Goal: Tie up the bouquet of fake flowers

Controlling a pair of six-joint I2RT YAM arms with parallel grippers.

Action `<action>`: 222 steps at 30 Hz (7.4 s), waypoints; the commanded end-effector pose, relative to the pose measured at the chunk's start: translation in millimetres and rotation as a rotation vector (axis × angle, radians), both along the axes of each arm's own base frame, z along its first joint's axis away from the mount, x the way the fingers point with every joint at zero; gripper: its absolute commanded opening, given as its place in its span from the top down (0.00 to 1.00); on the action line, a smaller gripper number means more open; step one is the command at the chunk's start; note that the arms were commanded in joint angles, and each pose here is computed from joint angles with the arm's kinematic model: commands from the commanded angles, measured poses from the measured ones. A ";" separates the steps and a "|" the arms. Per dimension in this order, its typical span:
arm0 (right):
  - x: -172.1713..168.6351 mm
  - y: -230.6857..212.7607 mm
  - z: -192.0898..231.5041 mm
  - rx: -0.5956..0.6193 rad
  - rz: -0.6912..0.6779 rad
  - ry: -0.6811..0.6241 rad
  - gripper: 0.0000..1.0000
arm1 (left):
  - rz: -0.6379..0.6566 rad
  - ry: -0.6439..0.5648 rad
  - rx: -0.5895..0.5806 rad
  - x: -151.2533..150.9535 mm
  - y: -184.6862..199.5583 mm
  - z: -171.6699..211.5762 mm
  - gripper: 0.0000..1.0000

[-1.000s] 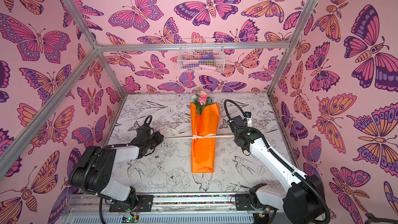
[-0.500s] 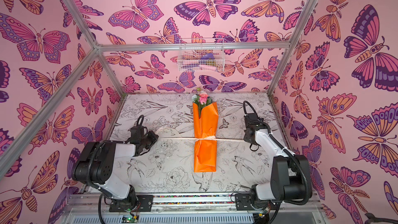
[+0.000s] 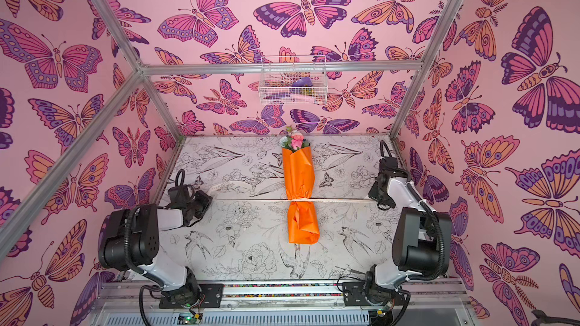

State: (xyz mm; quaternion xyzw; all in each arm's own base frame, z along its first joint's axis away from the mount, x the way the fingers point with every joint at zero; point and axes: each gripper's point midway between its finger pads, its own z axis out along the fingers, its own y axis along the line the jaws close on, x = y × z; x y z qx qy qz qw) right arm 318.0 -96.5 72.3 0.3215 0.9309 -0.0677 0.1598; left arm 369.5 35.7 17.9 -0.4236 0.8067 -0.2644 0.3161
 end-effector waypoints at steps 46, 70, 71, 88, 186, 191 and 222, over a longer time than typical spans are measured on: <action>-24.1 77.8 100.0 0.175 0.241 -0.297 0.42 | -0.518 -0.432 0.337 -3.2 -77.1 226.0 0.16; -18.2 80.2 134.5 0.142 0.220 -0.425 0.01 | -1.795 -0.465 0.947 -33.6 -215.1 66.8 0.00; -18.7 77.9 135.7 0.132 0.211 -0.429 0.01 | -1.844 -0.410 0.999 -37.9 -214.4 51.5 0.00; -25.9 69.8 140.3 0.094 0.186 -0.439 0.01 | -1.971 -0.118 1.026 -29.5 -217.7 -27.3 0.20; 8.9 29.8 -46.6 0.236 0.031 0.003 0.49 | -1.473 -0.985 0.441 -77.2 -399.0 163.4 1.00; 23.6 30.7 -49.7 0.254 0.042 -0.009 0.88 | -1.472 -0.970 0.446 -77.7 -397.7 160.3 1.00; 56.8 343.1 250.5 0.333 0.947 -0.660 0.95 | -1.591 -1.053 0.677 -99.0 -398.0 131.3 1.00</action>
